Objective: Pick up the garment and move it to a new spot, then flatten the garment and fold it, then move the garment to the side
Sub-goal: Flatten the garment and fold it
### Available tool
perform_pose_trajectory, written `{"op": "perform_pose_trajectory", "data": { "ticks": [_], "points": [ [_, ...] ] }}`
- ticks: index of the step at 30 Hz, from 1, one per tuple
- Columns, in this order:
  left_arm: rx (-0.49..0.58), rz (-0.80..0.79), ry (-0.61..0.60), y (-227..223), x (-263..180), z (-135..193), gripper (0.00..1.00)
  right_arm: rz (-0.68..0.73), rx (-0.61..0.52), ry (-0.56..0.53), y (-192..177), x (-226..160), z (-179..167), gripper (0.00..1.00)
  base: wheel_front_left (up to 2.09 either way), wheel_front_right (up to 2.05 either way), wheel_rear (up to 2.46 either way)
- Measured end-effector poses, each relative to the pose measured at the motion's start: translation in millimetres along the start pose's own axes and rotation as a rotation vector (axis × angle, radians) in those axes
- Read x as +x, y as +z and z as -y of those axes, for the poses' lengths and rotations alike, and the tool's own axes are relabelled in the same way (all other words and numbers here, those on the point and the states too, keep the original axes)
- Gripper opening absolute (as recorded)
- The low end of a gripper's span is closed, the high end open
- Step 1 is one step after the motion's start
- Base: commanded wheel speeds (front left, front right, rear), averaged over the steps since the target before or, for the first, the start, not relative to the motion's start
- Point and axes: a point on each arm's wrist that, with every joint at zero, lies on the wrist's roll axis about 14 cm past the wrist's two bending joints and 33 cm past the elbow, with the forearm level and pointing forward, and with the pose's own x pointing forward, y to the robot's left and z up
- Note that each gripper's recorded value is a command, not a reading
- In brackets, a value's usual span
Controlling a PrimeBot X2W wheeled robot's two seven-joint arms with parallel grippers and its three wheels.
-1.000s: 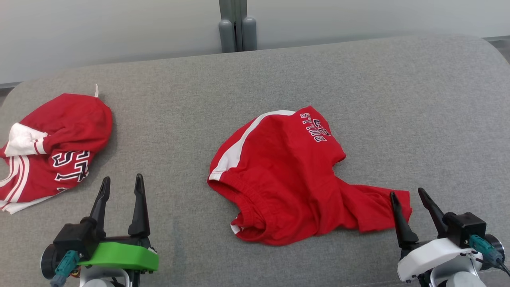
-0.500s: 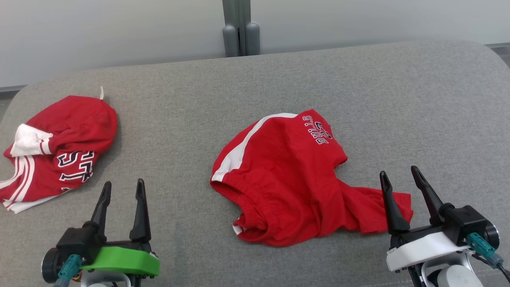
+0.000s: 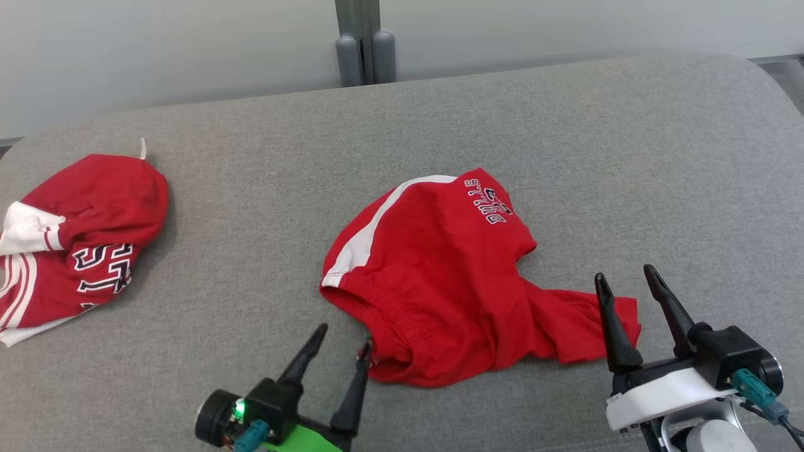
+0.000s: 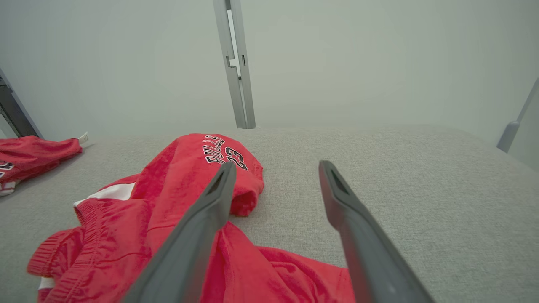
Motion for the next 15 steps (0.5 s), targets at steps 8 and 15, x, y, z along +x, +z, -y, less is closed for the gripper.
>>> {"op": "perform_pose_trajectory", "data": {
  "ticks": [8,15],
  "points": [
    [-0.019,-0.148,-0.202,-44.1,-2.9,56.9,1.0,-0.011,-0.009,-0.028,-1.8,-7.4,9.6,1.0,0.0,0.0,0.0],
    [-0.026,-0.229,-0.261,-65.7,2.9,68.6,1.0,-0.016,-0.022,-0.07,-1.3,-16.6,23.5,1.0,0.0,0.0,0.0]
  ]
}}
